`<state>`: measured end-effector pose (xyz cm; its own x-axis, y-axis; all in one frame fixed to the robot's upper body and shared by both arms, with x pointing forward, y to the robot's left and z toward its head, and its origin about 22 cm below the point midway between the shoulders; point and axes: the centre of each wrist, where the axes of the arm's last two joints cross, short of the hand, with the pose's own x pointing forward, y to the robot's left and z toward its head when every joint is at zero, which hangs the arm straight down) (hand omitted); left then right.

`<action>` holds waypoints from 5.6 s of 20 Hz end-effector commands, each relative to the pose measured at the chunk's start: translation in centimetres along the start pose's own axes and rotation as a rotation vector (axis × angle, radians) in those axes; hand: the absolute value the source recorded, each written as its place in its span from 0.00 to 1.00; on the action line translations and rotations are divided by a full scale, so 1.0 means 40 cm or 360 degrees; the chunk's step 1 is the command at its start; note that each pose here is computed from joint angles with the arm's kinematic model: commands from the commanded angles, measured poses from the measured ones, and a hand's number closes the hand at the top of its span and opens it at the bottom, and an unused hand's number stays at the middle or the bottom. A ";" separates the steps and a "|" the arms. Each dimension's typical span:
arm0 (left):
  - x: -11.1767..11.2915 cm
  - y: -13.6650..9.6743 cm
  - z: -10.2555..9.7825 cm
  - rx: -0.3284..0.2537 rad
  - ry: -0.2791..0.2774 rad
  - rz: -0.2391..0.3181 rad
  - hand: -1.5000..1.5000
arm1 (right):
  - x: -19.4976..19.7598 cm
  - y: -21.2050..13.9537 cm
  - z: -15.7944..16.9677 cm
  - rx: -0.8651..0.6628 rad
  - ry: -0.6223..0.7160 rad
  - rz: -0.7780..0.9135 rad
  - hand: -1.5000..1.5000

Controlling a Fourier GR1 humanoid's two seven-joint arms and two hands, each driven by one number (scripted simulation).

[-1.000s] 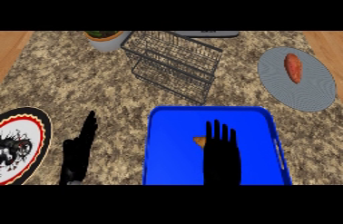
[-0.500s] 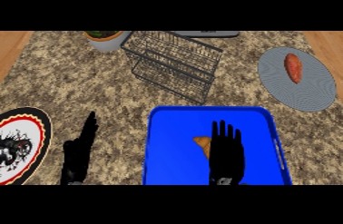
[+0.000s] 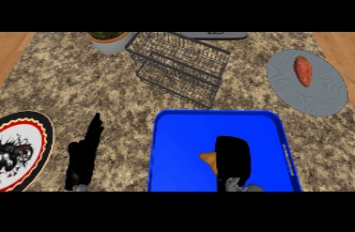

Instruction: Pick the croissant from the tray and place it in the tiered basket

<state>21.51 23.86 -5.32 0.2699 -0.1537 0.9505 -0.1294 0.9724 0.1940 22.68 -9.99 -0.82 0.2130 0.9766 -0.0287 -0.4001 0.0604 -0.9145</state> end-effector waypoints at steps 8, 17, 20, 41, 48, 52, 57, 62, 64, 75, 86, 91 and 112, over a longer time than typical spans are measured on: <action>-0.048 -0.015 0.020 -0.0008 -0.0010 -0.0029 0.50 | -0.001 0.038 -0.018 -0.0038 -0.0017 -0.0056 1.00; -0.024 0.058 0.012 0.0034 -0.0007 -0.0024 0.50 | -0.019 -0.142 0.037 -0.0218 0.0012 -0.0532 1.00; 0.002 0.003 0.016 -0.0009 -0.0016 -0.0013 0.50 | -0.032 -0.228 0.106 -0.0384 -0.0011 -0.0859 1.00; -0.007 0.025 -0.010 -0.0017 0.0002 -0.0037 0.50 | -0.016 -0.642 0.330 -0.1063 -0.0113 -0.0969 1.00; -0.002 -0.003 0.005 -0.0013 -0.0016 0.0013 0.50 | 0.052 -0.720 0.208 -0.1040 -0.0041 -0.0991 1.00; -0.037 0.013 0.016 -0.0005 0.0002 -0.0003 0.50 | 0.038 -0.772 0.128 -0.0957 -0.0080 -0.1035 1.00; -0.038 -0.015 0.019 -0.0009 -0.0001 -0.0004 0.50 | 0.105 -0.786 0.069 -0.0918 -0.0162 -0.0942 1.00; 0.000 0.009 0.018 -0.0017 -0.0023 -0.0021 0.50 | 0.140 -0.729 -0.044 -0.0831 -0.0149 -0.0868 1.00; -0.007 -0.006 -0.016 -0.0033 0.0001 0.0002 0.50 | 0.193 -0.702 -0.060 -0.0873 -0.0098 -0.0869 1.00; 0.007 0.018 0.000 -0.0042 -0.0056 -0.0038 0.50 | 0.168 -0.653 -0.211 -0.0719 -0.0039 -0.1346 1.00; 0.012 -0.049 -0.017 -0.0034 -0.0037 -0.0008 0.50 | 0.146 -0.626 -0.228 -0.0772 -0.0294 -0.1979 0.00; 0.002 0.028 -0.014 -0.0016 -0.0001 -0.0035 0.50 | 0.087 -0.674 -0.215 -0.1179 -0.0225 -0.2098 0.00; -0.044 0.079 0.052 0.0116 0.0029 0.0013 0.50 | -0.611 -0.544 0.155 -0.1314 0.0119 -0.2200 0.00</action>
<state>19.61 26.46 -5.98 0.2970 -0.1364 0.9451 -0.1927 0.9608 0.1992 25.75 -31.12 21.37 0.0356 0.2292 0.9727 0.7079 0.6813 -0.1864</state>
